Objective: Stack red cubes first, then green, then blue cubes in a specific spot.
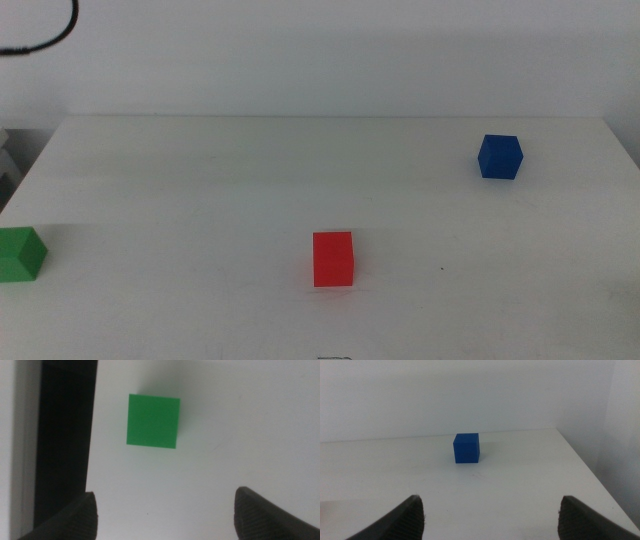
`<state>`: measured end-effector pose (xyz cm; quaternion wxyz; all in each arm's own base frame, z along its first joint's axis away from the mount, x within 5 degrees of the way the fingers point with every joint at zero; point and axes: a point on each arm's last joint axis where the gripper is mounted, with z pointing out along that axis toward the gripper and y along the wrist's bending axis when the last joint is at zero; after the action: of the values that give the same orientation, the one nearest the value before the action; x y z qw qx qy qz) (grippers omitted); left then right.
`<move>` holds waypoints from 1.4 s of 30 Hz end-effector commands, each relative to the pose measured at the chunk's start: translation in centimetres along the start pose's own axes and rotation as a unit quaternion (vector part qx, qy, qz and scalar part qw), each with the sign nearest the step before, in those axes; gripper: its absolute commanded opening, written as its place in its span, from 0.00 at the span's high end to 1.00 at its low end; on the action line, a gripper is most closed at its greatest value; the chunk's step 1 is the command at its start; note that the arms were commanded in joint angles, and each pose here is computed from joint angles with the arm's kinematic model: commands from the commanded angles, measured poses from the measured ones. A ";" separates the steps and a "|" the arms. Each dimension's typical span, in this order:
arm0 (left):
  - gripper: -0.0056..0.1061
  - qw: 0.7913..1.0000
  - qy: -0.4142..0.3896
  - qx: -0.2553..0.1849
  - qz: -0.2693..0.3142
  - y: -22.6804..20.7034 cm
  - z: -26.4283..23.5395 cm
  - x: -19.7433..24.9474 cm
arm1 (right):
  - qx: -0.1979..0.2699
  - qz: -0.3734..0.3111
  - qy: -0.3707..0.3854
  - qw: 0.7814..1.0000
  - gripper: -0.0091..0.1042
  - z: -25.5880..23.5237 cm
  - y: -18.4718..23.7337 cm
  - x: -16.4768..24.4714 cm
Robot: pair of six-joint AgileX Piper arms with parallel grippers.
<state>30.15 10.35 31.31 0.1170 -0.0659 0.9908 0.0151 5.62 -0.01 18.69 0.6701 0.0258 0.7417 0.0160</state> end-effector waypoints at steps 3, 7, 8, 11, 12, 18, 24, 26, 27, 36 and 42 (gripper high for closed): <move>0.11 0.999 0.005 0.038 0.010 0.9 0.5 -0.3 | 0.000 -0.008 -0.060 0.998 0.09 -0.3 0.0 -1.6; 0.11 0.999 0.023 0.045 0.014 1.2 2.1 -0.7 | 0.000 -0.008 -0.060 0.998 0.09 -0.3 0.0 -1.6; 0.11 0.999 0.022 0.044 0.014 1.2 2.3 -0.9 | 0.000 -0.008 -0.060 0.998 0.09 -0.3 0.0 -1.6; 0.11 0.999 0.025 0.046 0.012 1.4 3.4 -1.3 | 0.000 -0.008 -0.060 0.998 0.09 -0.3 0.0 -1.6; 0.11 0.998 0.027 0.047 0.012 1.4 3.8 -1.4 | 0.000 -0.008 -0.060 0.998 0.09 -0.3 0.0 -1.6; 0.11 0.997 0.046 0.059 0.016 1.5 5.6 -1.8 | 0.000 -0.008 -0.060 0.998 0.09 -0.3 0.0 -1.6; 0.11 0.996 0.054 0.064 0.030 1.6 7.4 -2.2 | 0.000 -0.008 -0.060 0.998 0.09 -0.3 0.0 -1.6; 0.11 0.996 0.054 0.061 0.031 1.7 7.9 -2.4 | 0.000 -0.008 -0.060 0.998 0.09 -0.3 0.0 -1.6; 0.11 0.996 0.051 0.060 0.032 1.8 8.1 -2.5 | 0.000 -0.008 -0.060 0.998 0.09 -0.3 0.0 -1.6; 0.15 0.998 0.029 0.051 0.035 2.1 9.6 -3.3 | 0.000 -0.008 -0.060 0.998 0.09 -0.3 0.0 -1.6; 0.20 0.998 0.027 0.049 0.033 2.3 10.9 -3.6 | 0.000 -0.008 -0.060 0.998 0.09 -0.3 0.0 -1.6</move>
<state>35.59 13.63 19.31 0.0514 -0.0271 0.9975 -0.0405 5.62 -0.01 18.69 0.6701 0.0258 0.7417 0.0160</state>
